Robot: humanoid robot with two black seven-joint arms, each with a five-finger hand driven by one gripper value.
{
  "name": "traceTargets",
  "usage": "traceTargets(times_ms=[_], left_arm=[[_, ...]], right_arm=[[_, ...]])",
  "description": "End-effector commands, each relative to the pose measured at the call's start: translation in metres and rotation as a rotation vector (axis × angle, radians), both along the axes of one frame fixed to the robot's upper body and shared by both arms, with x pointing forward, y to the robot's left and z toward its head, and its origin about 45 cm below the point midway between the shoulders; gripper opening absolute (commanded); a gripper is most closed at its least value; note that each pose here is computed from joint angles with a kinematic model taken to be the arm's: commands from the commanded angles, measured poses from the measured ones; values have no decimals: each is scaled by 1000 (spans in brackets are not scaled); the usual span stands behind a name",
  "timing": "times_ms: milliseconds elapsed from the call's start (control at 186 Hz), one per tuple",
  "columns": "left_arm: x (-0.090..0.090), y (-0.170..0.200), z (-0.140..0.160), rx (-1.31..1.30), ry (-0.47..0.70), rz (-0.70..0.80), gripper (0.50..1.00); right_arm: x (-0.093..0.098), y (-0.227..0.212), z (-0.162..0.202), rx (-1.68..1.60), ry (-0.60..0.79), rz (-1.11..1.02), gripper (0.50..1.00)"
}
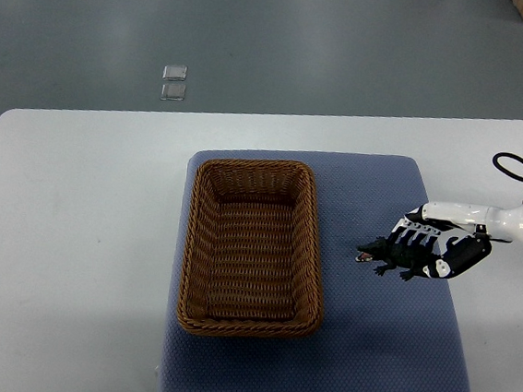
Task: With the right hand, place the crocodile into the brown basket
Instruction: 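Lift the crocodile and carry it over the wicker basket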
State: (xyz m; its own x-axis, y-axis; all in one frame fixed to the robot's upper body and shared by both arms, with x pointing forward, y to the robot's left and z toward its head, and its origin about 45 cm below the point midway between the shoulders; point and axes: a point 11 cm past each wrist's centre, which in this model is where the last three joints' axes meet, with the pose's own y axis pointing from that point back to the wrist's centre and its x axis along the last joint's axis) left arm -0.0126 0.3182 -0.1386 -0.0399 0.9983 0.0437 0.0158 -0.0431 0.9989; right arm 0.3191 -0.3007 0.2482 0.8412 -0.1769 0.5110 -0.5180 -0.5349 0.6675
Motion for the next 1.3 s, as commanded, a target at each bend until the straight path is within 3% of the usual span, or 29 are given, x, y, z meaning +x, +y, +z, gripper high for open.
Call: traceTargets(times_ms=[0,306,703,955,1294], left_arm=[[0,0,0,0,0,0,1000],[0,0,0,-1,0,0,1000],[0,0,0,-1,0,0,1000],[0,-1,0,-3,0,-1,1000],[0,-1,0,-3,0,-1,1000]], right_arm=[[7,3,15,17,-23,8,588],[29,20,54,36,-106,50,590],[80,98,65,115,-171,108,592],[85,162,37,104,-126,197,592],[93,194,-2,68,-93,195,594]])
